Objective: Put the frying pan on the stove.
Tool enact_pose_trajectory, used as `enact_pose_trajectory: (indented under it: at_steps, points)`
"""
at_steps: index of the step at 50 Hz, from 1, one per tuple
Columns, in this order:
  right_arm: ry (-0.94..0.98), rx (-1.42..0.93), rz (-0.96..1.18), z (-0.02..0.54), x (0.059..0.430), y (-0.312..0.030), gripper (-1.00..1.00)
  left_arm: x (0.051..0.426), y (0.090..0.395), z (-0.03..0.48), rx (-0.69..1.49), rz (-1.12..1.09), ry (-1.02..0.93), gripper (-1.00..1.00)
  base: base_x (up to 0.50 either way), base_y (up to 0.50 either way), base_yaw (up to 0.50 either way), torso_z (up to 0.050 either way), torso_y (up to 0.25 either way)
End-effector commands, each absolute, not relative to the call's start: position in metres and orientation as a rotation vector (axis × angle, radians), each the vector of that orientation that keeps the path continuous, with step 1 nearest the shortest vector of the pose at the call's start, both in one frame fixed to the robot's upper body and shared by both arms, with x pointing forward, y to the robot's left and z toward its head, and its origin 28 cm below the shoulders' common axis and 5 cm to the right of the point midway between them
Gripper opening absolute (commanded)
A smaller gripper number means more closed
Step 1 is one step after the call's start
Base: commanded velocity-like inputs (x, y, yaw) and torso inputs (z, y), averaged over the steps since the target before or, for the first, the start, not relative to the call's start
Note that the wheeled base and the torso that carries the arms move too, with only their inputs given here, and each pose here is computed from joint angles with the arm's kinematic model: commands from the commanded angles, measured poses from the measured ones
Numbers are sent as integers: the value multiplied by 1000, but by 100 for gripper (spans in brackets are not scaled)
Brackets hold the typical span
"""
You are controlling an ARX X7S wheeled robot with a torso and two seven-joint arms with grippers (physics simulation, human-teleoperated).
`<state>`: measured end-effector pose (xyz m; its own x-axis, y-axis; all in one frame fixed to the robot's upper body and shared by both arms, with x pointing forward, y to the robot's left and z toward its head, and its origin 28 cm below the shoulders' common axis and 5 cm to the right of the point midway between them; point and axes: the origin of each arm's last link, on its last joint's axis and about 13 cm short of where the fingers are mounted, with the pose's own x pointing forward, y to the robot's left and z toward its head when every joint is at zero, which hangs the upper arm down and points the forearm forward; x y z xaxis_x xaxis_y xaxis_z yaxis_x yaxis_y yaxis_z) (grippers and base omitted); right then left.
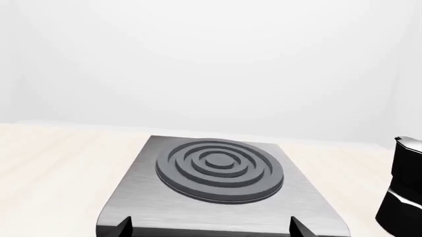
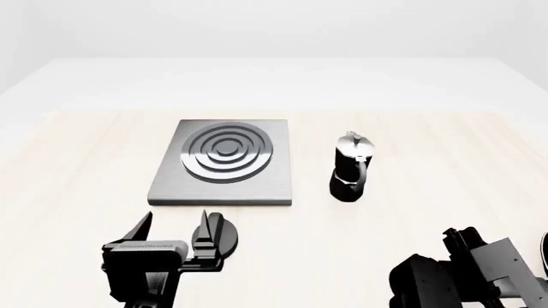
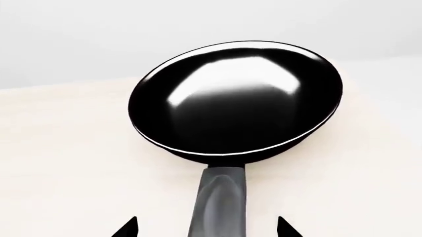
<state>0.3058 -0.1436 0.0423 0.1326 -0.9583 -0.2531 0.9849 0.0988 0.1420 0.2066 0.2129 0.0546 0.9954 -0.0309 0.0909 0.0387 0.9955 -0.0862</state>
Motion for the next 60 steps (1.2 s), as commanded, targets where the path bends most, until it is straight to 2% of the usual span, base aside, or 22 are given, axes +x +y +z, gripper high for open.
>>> enact_pose_trajectory:
  at_steps: [1,34,35,53,60]
  points:
    - [139,313,-1446,34,305,-147,100,206,212,53,-76,-30,-89,100,0,0,0,0,0]
    - [194,329,-1457,22,303,-147,100,206,210,55,-74,-36,-92,100,0,0,0,0,0]
    - [200,321,-1472,22,302,-147,-100,206,210,55,-74,-37,-93,100,0,0,0,0,0]
    - [189,321,-1457,26,299,-147,-100,206,209,58,-68,-40,-99,100,0,0,0,0,0]
    - [88,298,-1339,31,297,-144,-100,206,208,57,-67,-43,-99,100,0,0,0,0,0]
